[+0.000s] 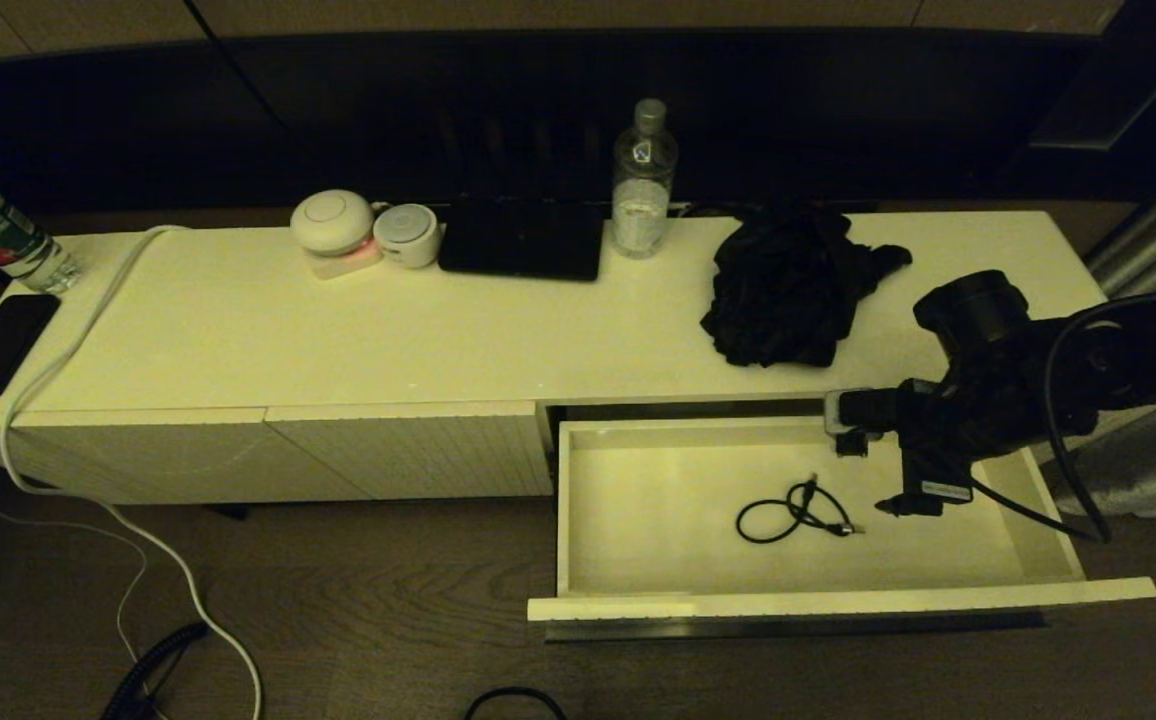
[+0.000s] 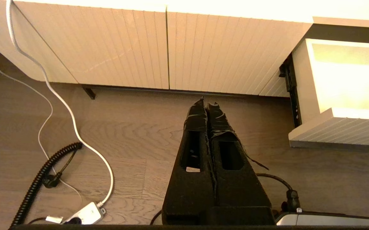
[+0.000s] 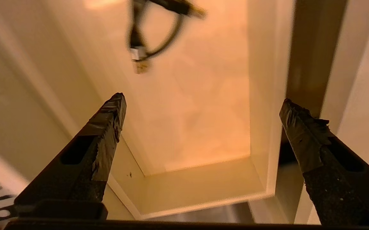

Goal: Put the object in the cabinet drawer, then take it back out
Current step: Take the data cable out of the drawer and put it on the table

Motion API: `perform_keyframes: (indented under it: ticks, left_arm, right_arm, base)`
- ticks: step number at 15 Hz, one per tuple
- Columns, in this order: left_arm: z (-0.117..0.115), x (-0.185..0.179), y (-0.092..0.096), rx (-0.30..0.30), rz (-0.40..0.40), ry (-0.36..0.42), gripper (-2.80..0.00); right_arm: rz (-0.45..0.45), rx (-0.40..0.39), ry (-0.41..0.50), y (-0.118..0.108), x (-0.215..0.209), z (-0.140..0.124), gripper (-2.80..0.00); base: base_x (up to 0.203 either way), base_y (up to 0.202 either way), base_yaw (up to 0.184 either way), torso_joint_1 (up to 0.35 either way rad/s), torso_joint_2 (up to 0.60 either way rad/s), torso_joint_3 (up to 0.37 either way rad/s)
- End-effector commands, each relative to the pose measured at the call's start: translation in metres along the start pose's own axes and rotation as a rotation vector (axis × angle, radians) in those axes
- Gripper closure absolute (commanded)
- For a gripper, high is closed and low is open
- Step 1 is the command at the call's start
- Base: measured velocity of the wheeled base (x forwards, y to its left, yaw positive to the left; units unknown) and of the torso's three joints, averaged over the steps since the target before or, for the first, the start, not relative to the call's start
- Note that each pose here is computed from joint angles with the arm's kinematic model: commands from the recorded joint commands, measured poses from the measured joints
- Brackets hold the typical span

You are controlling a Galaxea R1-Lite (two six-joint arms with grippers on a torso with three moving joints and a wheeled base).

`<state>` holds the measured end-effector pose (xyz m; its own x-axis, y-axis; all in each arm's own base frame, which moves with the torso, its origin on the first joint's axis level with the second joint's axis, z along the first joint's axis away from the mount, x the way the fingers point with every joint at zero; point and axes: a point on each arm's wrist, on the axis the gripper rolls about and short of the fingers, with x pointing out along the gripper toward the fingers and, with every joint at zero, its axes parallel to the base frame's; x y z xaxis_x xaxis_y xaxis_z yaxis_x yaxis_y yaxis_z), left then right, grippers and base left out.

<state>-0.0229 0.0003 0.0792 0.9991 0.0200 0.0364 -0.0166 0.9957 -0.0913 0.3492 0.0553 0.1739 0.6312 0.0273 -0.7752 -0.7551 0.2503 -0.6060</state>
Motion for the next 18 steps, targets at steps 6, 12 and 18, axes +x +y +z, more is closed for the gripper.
perform_keyframes:
  ticks: [6,12,18]
  left_arm:
    - [0.000,0.000,0.000,-0.001,0.001,-0.002,0.00]
    - [0.000,0.000,0.000,-0.001,0.001,-0.002,0.00]
    - [0.000,0.000,0.000,-0.001,0.001,-0.002,0.00]
  right_arm:
    - [0.104,-0.078,0.002,0.010,0.023,-0.014,-2.80]
    - [0.166,-0.094,-0.040,0.010,0.036,-0.010,-2.80]
    - [0.286,-0.108,-0.048,0.026,0.040,-0.008,-2.80]
  base:
    - [0.000,0.000,0.000,0.000,0.00,0.000]
    - [0.000,0.000,0.000,0.000,0.00,0.000]
    - [0.000,0.000,0.000,0.000,0.00,0.000]
